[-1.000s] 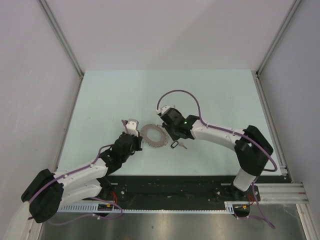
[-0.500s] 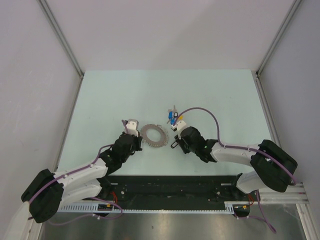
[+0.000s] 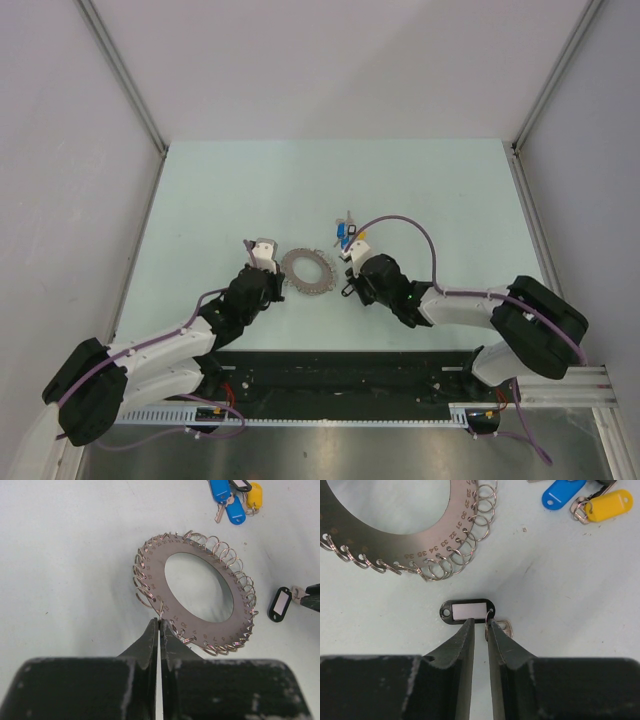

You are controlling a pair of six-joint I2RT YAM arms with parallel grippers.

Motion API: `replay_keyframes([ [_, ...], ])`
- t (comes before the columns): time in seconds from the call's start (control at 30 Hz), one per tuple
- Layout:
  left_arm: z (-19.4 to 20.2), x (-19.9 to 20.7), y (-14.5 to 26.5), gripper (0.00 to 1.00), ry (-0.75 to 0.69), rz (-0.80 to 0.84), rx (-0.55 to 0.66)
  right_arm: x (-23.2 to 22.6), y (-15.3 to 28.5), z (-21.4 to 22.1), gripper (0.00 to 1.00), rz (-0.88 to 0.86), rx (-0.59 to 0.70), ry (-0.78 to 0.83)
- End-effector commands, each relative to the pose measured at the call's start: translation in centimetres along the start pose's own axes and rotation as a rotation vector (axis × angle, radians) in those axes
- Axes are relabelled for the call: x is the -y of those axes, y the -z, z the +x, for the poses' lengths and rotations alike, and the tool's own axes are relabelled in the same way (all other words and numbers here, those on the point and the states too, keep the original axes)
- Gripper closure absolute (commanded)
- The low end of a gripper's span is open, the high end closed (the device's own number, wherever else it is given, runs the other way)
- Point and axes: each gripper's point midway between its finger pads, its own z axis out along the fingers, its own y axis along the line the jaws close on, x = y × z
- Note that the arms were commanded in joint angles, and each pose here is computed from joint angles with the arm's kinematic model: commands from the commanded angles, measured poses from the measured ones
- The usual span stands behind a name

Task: Put the keys on the keyring

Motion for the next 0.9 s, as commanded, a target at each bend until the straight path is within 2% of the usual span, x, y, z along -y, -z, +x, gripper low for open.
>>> replay_keyframes([
  [0.0, -2.4, 0.8, -0.1, 0.98, 0.011, 0.019, 0.067, 0.0, -0.8, -0.2, 0.8, -0.005, 0.021, 0.001],
  [0.77, -2.5, 0.8, -0.1, 0.99, 0.01, 0.019, 0.068, 1.1, -1.6, 2.0, 0.89, 0.053, -0.044, 0.003],
  [0.87, -2.5, 0.9, -0.1, 0.99, 0.01, 0.021, 0.069, 1.2, -1.7, 2.1, 0.96, 0.059, -0.043, 0.005],
])
